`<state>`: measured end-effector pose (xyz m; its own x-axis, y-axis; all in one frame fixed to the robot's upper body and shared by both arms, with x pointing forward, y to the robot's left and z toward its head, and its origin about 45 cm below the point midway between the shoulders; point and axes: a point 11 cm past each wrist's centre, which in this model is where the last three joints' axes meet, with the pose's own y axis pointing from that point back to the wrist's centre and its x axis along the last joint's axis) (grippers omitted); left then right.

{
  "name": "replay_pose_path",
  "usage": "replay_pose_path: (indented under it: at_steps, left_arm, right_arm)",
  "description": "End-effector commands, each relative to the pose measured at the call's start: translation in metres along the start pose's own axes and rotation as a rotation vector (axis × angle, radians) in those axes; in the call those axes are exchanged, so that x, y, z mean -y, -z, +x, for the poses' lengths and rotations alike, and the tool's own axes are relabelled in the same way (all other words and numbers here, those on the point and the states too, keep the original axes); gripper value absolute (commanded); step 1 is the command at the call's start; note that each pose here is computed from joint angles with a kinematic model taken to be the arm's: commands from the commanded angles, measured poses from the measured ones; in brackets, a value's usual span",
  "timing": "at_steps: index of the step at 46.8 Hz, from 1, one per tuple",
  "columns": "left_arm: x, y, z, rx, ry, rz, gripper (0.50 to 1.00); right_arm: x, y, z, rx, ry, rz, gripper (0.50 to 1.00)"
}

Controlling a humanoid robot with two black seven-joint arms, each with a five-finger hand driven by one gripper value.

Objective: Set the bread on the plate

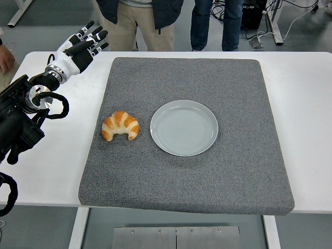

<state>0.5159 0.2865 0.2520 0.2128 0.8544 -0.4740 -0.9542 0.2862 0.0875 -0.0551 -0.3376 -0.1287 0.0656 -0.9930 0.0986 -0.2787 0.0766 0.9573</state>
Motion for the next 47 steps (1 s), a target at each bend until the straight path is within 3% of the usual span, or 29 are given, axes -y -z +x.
replay_pose_path:
  at_steps: [1, 17, 47]
  left_arm:
    - [0.0, 0.0, 0.0, 0.001, 0.0, 0.0, 0.971]
    - [0.0, -0.003, -0.001, -0.002, 0.004, -0.007, 0.971]
    - [0.001, -0.039, -0.024, 0.044, 0.102, -0.071, 0.971]
  right_arm:
    - [0.0, 0.0, 0.0, 0.0, 0.0, 0.0, 1.0]
    - [0.0, 0.0, 0.0, 0.0, 0.0, 0.0, 1.0]
    - [0.0, 0.0, 0.0, 0.0, 0.0, 0.0, 1.0]
